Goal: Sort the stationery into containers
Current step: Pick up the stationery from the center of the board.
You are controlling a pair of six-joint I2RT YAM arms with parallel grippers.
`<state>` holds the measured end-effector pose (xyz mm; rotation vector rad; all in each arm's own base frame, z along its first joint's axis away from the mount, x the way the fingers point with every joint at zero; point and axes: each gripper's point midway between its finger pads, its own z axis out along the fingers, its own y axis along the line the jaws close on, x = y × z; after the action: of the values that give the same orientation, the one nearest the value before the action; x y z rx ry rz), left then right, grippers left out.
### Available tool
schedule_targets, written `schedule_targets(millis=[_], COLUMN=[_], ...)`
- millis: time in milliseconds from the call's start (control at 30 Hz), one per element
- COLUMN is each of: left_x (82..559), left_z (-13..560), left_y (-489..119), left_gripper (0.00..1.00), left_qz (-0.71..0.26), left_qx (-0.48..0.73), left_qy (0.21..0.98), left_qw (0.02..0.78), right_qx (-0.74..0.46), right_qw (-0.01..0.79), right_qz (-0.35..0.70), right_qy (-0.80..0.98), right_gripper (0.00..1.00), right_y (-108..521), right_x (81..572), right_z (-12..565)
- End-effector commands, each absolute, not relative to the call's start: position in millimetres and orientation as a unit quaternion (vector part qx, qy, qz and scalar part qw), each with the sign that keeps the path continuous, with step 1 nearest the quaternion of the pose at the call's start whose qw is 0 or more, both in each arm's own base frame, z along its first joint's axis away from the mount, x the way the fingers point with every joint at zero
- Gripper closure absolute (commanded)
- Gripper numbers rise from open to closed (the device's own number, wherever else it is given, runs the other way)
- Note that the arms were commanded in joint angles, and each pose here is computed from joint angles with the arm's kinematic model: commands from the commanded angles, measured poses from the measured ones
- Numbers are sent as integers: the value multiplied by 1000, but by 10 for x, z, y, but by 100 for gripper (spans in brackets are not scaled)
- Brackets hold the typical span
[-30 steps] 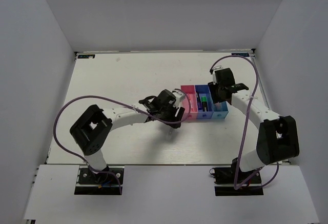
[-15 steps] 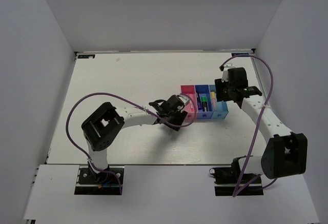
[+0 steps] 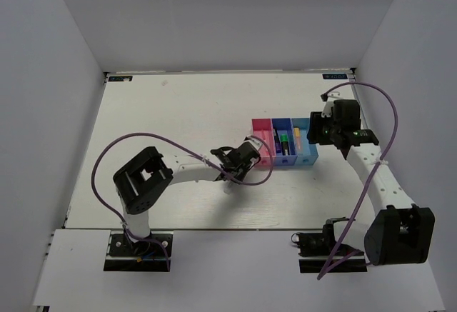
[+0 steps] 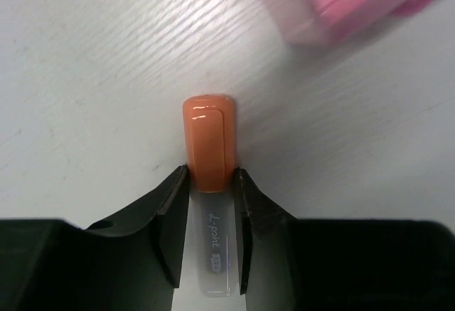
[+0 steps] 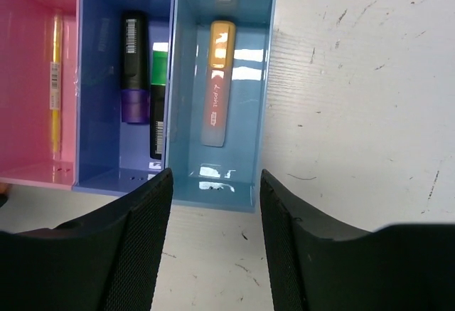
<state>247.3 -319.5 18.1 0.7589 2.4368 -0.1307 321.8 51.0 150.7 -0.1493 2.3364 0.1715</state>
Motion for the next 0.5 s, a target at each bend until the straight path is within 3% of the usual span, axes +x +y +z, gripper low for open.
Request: schedule_targets(millis=[0, 33, 67, 100, 233, 267, 300, 367, 400, 467], left_x=[2286, 2268, 2264, 2253, 2271, 2247, 2290, 2297, 2341, 2347], left_z=[114, 143, 177, 356, 841, 958, 1194, 1450, 1600, 1819], left_y=[-2723, -2706, -2699, -2698, -2844, -2904, -3036, -3252, -3379, -3656], left_gripper=[90, 95, 97, 97, 98, 98, 98, 98, 98, 98], left_qz=[19, 17, 15, 2, -55, -78, -106, -156, -181, -239], left_qx=[290, 289, 289, 284, 278, 278, 273, 275, 270, 272], left_qy=[922, 922, 922, 919, 905, 902, 894, 881, 873, 857], left_qw=[256, 256, 258, 274, 317, 320, 340, 352, 364, 367], right_qx=[-51, -55, -57, -60, -71, -70, -68, -64, -59, -48], right_qw=[408, 403, 401, 406, 410, 415, 414, 425, 430, 436], right_qz=[93, 101, 106, 107, 122, 123, 123, 121, 121, 113], right_qy=[907, 908, 908, 906, 901, 899, 899, 895, 893, 891], right_gripper=[44, 34, 18, 10, 10, 17, 56, 92, 100, 100], right_y=[539, 556, 567, 559, 589, 578, 570, 541, 539, 491], right_x=[3208, 3190, 3170, 3155, 3090, 3082, 3071, 3071, 3053, 3059], right_z=[1634, 1614, 1615, 1646, 1640, 1667, 1647, 1702, 1739, 1764])
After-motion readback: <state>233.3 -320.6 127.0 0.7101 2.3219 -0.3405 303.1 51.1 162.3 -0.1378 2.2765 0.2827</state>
